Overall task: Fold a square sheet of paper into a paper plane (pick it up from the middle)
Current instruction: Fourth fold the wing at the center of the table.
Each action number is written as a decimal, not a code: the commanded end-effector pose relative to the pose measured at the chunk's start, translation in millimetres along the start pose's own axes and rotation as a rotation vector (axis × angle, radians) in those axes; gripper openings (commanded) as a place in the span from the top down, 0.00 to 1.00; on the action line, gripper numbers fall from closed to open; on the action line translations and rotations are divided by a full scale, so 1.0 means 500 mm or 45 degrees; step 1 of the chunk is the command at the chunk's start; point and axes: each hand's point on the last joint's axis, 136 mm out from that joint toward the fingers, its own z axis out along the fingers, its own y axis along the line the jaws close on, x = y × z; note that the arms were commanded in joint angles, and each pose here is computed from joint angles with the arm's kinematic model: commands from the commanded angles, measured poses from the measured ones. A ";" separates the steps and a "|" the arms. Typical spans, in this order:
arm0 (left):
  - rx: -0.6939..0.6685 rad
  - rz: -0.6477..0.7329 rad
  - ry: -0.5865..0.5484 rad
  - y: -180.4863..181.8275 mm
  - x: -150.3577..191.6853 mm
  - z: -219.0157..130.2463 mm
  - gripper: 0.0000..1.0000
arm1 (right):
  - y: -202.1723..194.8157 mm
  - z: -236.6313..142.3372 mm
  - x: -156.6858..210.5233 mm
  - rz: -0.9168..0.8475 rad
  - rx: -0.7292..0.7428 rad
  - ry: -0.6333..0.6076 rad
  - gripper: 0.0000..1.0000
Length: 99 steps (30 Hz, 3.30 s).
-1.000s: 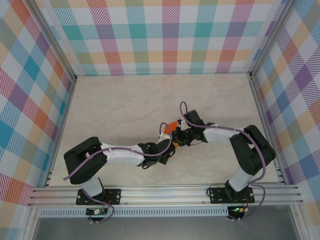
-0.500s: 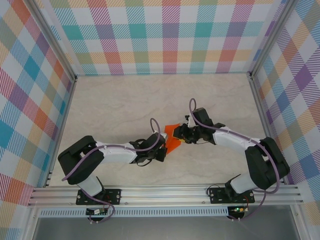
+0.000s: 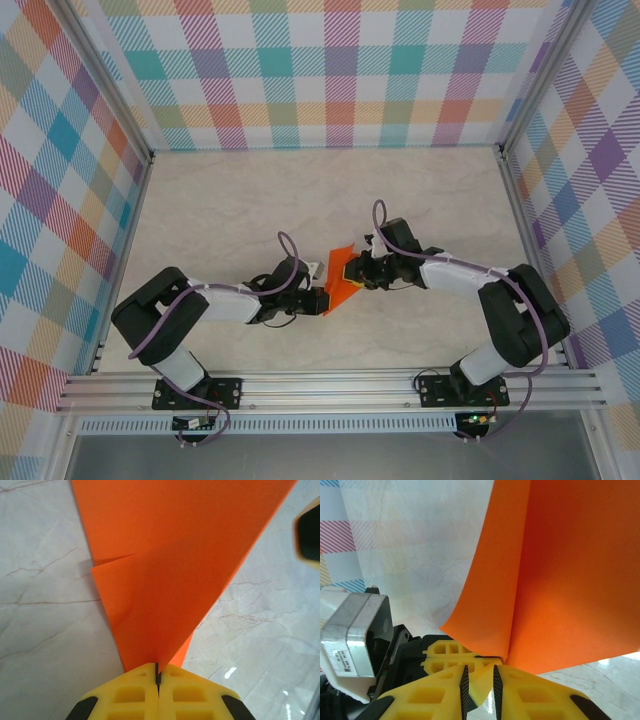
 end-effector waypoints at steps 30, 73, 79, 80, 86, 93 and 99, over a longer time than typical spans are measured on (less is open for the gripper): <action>0.183 -0.195 0.101 0.029 0.000 0.015 0.98 | -0.042 0.100 -0.033 0.077 0.081 0.055 0.84; 0.131 -0.341 0.185 0.072 -0.004 0.029 0.98 | -0.056 0.111 -0.037 0.093 0.082 0.065 0.83; 0.096 -0.399 0.189 0.086 0.006 0.032 0.99 | -0.054 0.106 -0.037 0.087 0.063 0.056 0.83; 0.089 -0.408 0.192 0.088 0.007 0.033 0.99 | -0.053 0.102 -0.039 0.084 0.058 0.046 0.83; 0.077 -0.439 0.208 0.094 0.011 0.040 1.00 | -0.039 0.058 -0.052 0.050 0.037 -0.005 0.80; 0.065 -0.472 0.218 0.100 0.018 0.043 1.00 | -0.019 0.059 -0.044 0.035 -0.040 0.041 0.80; 0.053 -0.495 0.231 0.103 0.023 0.044 1.00 | 0.010 0.073 -0.040 0.007 -0.130 0.093 0.80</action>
